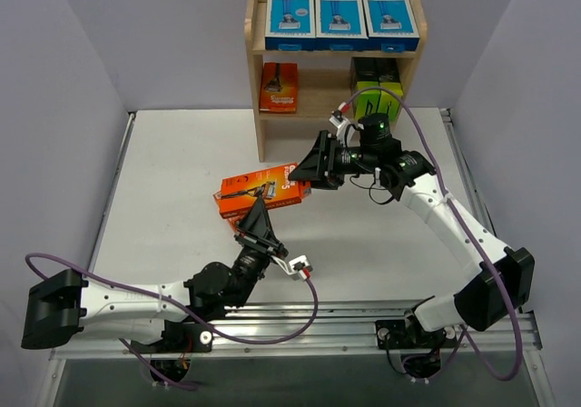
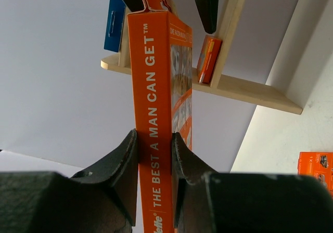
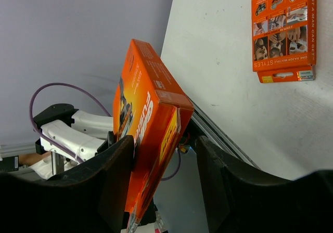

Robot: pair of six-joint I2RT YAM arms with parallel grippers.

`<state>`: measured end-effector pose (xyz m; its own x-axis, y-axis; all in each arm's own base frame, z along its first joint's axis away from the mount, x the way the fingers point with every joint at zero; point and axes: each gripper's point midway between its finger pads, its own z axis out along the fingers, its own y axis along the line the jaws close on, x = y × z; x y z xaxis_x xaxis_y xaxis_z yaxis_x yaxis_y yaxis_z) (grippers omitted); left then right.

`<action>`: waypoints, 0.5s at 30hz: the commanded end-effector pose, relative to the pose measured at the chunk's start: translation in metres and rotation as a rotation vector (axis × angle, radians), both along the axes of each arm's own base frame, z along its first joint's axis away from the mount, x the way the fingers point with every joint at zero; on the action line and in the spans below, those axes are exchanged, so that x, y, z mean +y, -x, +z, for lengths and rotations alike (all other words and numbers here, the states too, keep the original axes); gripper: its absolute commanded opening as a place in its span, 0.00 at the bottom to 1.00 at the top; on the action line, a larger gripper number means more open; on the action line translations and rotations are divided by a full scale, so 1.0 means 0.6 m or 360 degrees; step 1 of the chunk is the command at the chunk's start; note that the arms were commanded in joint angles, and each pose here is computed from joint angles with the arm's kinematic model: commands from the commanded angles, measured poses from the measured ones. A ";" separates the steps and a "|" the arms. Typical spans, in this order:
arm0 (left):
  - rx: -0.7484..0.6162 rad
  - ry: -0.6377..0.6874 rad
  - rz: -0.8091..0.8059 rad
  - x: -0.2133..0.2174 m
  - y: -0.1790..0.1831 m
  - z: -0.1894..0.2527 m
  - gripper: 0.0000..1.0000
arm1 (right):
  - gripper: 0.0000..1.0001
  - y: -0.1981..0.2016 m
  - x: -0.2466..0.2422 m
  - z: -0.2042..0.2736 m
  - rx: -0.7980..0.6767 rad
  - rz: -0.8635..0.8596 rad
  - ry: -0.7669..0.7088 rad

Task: Place and organize the shaving razors onto the shelf
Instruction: Pass the shaving razor from the left arm to the right

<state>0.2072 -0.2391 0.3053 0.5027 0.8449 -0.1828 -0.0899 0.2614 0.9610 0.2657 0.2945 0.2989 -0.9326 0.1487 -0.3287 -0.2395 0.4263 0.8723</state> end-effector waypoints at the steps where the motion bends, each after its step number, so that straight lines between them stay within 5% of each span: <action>1: -0.0036 0.0125 -0.0018 0.004 0.006 0.028 0.02 | 0.46 0.000 0.006 0.024 -0.0079 0.0058 -0.0023; 6: -0.0036 0.0113 -0.0025 0.003 0.008 0.026 0.02 | 0.40 -0.007 0.009 0.011 -0.0069 0.0088 0.0010; 15: -0.0001 0.0136 -0.0045 0.009 0.010 0.019 0.02 | 0.01 -0.015 0.009 0.038 -0.0083 0.0087 -0.0100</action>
<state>0.2056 -0.2399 0.2981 0.5065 0.8471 -0.1609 -0.0849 0.2347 0.9684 0.2711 0.3001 0.2953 -0.9447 0.1161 -0.3066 -0.2333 0.4191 0.8775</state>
